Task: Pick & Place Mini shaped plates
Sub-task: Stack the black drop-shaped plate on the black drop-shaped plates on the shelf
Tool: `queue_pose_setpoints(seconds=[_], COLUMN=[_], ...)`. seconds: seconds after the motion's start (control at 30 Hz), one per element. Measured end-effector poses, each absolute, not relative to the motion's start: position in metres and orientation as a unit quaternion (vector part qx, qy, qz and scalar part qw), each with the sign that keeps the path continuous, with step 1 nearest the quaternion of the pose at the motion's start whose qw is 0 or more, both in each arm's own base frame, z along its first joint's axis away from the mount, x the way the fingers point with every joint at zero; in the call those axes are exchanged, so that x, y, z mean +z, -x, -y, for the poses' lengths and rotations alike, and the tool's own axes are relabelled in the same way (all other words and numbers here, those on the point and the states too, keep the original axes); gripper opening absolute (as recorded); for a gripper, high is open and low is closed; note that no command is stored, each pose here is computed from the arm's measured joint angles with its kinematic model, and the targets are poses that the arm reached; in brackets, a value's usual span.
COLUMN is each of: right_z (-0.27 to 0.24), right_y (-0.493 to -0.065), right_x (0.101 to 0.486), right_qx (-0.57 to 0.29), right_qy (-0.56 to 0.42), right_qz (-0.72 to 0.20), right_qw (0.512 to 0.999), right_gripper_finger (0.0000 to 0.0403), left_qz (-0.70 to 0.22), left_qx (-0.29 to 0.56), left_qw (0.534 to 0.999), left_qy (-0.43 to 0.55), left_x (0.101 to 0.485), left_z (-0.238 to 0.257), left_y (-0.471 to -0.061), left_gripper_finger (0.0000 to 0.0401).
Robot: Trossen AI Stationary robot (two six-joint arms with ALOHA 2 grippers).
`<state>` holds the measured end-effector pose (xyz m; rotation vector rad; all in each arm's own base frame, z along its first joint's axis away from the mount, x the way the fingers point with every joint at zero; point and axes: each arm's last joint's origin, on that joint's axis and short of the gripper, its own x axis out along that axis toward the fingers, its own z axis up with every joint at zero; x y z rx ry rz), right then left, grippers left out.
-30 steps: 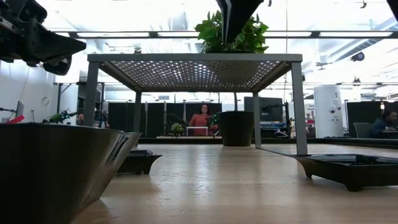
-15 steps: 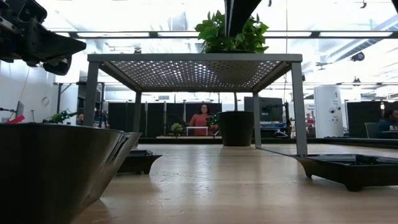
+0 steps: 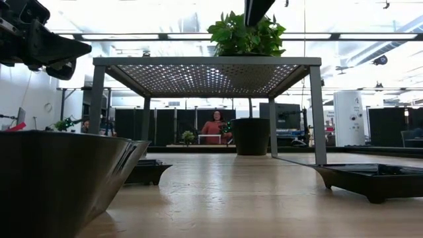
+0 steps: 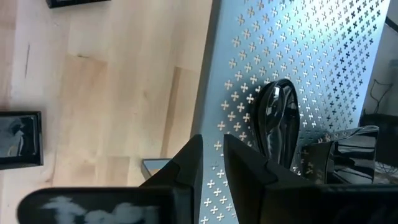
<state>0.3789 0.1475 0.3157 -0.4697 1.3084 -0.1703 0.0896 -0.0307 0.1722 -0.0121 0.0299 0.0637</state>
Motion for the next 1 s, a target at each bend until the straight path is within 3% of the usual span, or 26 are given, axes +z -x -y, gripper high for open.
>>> queue_pose_setpoints(seconds=[1.0], right_z=[-0.1519], right_y=[-0.3792], right_x=[0.3158], right_qx=[-0.083], right_qy=[0.201], right_qz=[-0.593], right_qw=[0.775], right_gripper_finger=[0.0054], left_qz=[-0.015], left_qx=[0.032], left_qw=[0.999], left_qy=[0.006], left_x=[0.1721], left_z=[0.0307], left_y=[-0.0896], left_gripper_finger=[0.0])
